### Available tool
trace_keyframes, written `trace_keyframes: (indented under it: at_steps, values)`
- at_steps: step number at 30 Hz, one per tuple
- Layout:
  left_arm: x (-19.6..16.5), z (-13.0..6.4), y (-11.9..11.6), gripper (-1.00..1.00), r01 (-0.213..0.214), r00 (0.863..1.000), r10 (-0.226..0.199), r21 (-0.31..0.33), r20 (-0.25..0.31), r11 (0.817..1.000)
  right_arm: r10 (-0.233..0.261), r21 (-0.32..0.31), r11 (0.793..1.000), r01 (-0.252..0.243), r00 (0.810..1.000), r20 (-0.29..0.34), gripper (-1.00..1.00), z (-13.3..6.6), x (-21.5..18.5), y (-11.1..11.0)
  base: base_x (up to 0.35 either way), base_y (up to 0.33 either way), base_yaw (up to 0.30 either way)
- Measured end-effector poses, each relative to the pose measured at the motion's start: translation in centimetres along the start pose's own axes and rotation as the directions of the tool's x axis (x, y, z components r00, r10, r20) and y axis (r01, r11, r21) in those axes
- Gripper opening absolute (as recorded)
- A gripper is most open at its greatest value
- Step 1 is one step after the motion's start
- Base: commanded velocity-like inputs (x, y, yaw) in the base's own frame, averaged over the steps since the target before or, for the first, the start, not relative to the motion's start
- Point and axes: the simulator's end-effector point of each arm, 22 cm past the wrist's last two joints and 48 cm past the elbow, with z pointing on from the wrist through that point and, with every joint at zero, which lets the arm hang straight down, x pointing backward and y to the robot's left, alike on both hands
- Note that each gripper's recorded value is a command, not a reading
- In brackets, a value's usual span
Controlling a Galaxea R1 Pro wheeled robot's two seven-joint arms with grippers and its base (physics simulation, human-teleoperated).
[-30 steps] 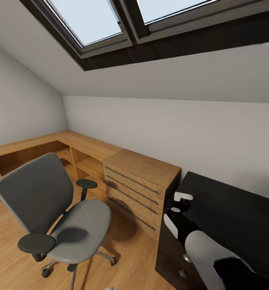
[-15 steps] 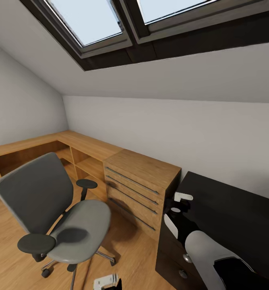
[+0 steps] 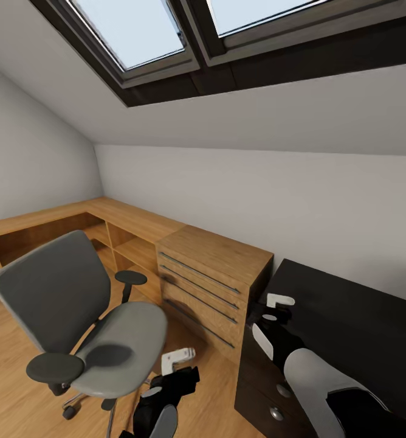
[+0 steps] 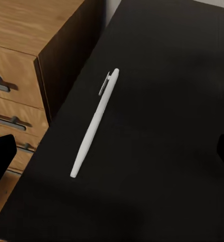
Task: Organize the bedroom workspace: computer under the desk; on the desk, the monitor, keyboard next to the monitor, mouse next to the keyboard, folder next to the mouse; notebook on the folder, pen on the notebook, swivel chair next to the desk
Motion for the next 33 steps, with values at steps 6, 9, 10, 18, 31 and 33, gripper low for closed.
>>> trace_keyframes:
  at_steps: [6,9,10,18,31,33]
  values:
    - [0.0,0.8,0.4,1.00,0.022,0.999,-0.022,-0.001,-0.049,1.000,0.008,0.025,1.000,-0.007,0.999,-0.051,1.00,0.8,1.1,-2.1,0.000,0.000,0.000]
    - [-0.6,0.8,0.8,1.00,0.029,0.998,-0.029,-0.002,-0.047,1.000,0.035,0.039,0.999,-0.031,0.994,-0.101,1.00,1.1,2.4,-3.1,0.000,0.000,0.000]
    - [-0.6,0.8,1.0,1.00,0.027,0.999,-0.028,-0.004,-0.046,1.000,0.041,0.041,0.999,-0.036,0.993,-0.112,1.00,1.2,2.7,-3.2,0.000,0.000,0.000]
    - [-1.3,1.1,3.2,1.00,0.009,0.999,-0.010,-0.027,-0.033,1.000,0.057,0.042,0.998,-0.051,0.986,-0.155,1.00,1.1,3.6,-3.3,0.071,0.000,0.000]
    - [-1.3,1.2,4.0,1.00,0.000,0.999,-0.001,-0.042,-0.032,0.999,0.063,0.038,0.998,-0.058,0.987,-0.148,1.00,1.1,3.3,-3.1,0.264,0.000,0.000]
    - [-1.2,1.2,3.9,1.00,-0.001,0.999,0.000,-0.039,-0.033,0.999,0.065,0.038,0.997,-0.060,0.988,-0.138,1.00,1.1,3.0,-3.1,0.236,0.000,0.000]
